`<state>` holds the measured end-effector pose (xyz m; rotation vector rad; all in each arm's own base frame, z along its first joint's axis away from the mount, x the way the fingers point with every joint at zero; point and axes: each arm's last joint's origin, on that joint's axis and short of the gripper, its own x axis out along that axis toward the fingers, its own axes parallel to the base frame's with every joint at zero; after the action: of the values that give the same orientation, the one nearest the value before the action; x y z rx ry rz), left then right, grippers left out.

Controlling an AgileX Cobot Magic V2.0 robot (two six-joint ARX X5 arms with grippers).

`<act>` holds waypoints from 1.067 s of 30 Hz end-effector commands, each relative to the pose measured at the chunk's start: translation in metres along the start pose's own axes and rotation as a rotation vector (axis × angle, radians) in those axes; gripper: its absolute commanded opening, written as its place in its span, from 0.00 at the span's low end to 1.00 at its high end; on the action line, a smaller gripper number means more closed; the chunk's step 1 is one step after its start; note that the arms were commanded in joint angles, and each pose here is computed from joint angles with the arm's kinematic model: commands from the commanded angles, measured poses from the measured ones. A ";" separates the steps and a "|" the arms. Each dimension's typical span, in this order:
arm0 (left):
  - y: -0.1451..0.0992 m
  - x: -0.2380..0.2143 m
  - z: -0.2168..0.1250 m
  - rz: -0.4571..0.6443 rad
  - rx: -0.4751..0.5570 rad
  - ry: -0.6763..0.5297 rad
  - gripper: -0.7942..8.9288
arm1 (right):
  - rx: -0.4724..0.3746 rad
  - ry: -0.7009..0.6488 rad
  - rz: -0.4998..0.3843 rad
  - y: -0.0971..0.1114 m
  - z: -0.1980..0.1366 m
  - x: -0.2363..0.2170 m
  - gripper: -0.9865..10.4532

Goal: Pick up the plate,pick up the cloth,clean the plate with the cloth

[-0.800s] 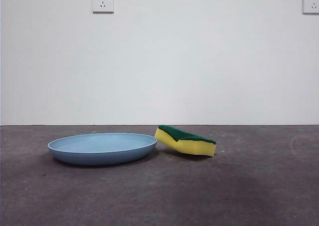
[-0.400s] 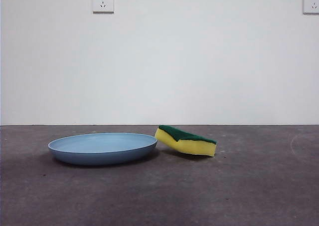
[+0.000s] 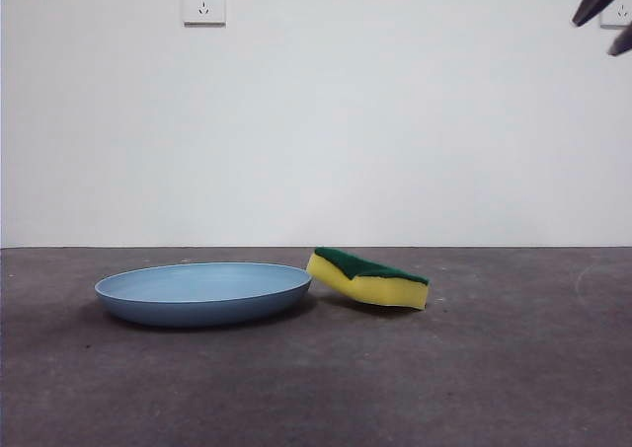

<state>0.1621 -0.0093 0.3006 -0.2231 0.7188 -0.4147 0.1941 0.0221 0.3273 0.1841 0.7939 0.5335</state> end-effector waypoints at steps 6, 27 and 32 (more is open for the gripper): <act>0.012 0.023 0.011 0.004 -0.051 0.016 0.40 | 0.017 -0.002 0.004 0.001 0.000 0.000 0.50; 0.043 0.168 0.063 0.156 -0.047 0.235 0.40 | 0.019 -0.001 0.003 0.001 0.000 0.000 0.50; 0.049 0.201 0.050 0.174 -0.043 0.296 0.40 | 0.019 -0.001 0.003 0.001 0.000 0.000 0.50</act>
<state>0.3436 -0.0490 0.2084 -0.1405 1.0191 -0.2695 0.1938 0.0221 0.3273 0.1992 0.7996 0.5279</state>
